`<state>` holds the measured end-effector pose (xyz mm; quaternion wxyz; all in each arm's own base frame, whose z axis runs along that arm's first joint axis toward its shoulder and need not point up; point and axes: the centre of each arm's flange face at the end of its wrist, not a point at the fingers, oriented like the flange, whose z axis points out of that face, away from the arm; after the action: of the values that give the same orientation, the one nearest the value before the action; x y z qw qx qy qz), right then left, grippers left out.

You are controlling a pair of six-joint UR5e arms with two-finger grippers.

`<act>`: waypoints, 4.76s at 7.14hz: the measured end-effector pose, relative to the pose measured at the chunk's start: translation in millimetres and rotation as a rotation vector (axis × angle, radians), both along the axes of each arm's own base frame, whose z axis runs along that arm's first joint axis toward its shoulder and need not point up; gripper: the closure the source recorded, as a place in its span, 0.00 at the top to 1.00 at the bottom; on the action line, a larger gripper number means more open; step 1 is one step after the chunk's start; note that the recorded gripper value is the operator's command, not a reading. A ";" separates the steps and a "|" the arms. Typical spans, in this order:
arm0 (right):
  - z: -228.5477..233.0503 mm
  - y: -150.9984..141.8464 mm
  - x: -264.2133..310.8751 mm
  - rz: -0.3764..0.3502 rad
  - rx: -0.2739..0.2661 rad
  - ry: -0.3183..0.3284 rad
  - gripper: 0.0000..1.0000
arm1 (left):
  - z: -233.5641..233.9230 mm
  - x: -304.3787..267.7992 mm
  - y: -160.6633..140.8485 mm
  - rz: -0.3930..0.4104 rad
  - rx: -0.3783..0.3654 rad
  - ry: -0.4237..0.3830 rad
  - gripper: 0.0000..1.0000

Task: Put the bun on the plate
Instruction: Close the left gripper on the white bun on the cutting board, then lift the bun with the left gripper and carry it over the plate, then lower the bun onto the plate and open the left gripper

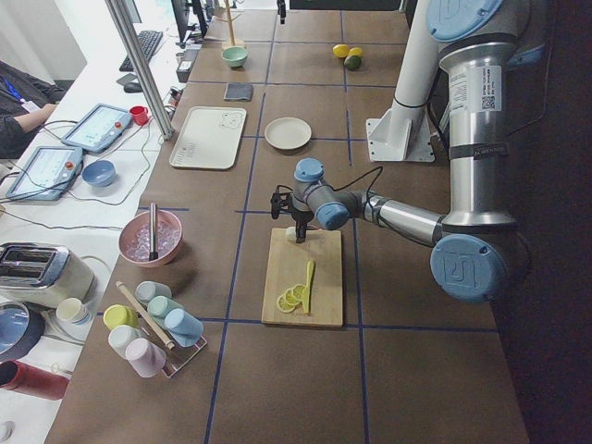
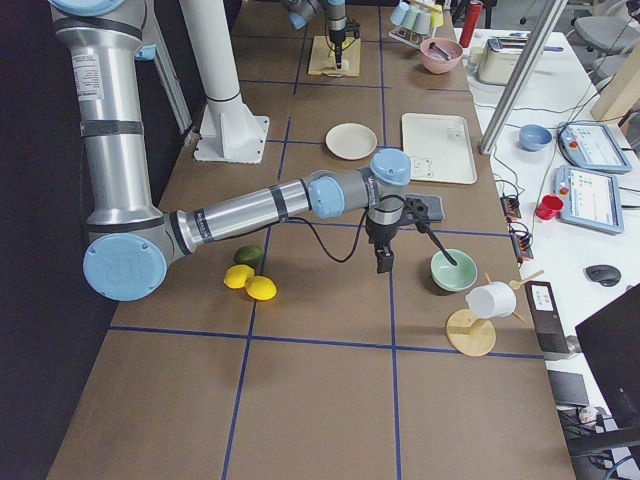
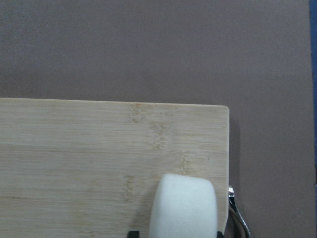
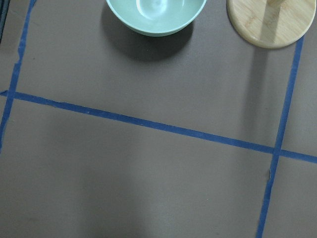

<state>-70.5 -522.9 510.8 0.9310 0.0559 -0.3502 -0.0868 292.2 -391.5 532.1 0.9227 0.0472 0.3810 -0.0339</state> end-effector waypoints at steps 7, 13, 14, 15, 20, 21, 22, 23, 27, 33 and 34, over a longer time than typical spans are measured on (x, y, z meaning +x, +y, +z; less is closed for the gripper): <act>2.6 2.8 3.5 0.003 -0.018 -0.028 1.00 | -13.6 -8.3 -1.3 -0.002 0.016 0.017 0.26; 73.3 28.2 82.3 0.021 -0.055 -0.082 1.00 | -123.9 31.7 -63.1 -0.014 0.003 0.041 0.25; 90.3 29.6 95.2 0.009 -0.052 -0.100 1.00 | -162.9 48.0 -77.9 -0.015 -0.001 0.038 0.25; 103.1 29.9 102.7 0.005 -0.045 -0.107 1.00 | -203.0 64.0 -90.2 -0.016 -0.005 0.036 0.26; 129.7 21.6 109.0 0.015 -0.032 -0.109 1.00 | -333.1 175.3 -72.2 -0.035 -0.013 0.047 0.26; 129.4 21.1 109.0 0.018 -0.033 -0.108 1.00 | -345.8 203.8 -62.2 -0.052 -0.012 0.039 0.26; 128.8 20.6 108.9 0.018 -0.031 -0.107 1.00 | -355.6 229.2 -51.5 -0.064 -0.011 0.030 0.26; 127.1 19.5 109.0 0.019 -0.027 -0.106 1.00 | -368.7 254.9 -43.5 -0.072 -0.017 0.027 0.26; 124.5 17.2 108.9 0.018 -0.019 -0.106 1.00 | -407.0 330.0 -25.8 -0.086 -0.027 0.013 0.26; 123.0 17.3 108.8 0.025 -0.024 -0.108 1.00 | -373.3 364.8 -42.5 -0.103 0.005 0.014 0.62; 123.0 17.3 108.8 0.025 -0.024 -0.107 1.00 | -373.7 364.3 -42.8 -0.102 0.007 0.015 0.74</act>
<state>38.3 -505.6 633.8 0.9124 0.0538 -0.3999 -0.0679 656.5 -434.2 158.5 0.9167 0.0695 0.3853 -0.0801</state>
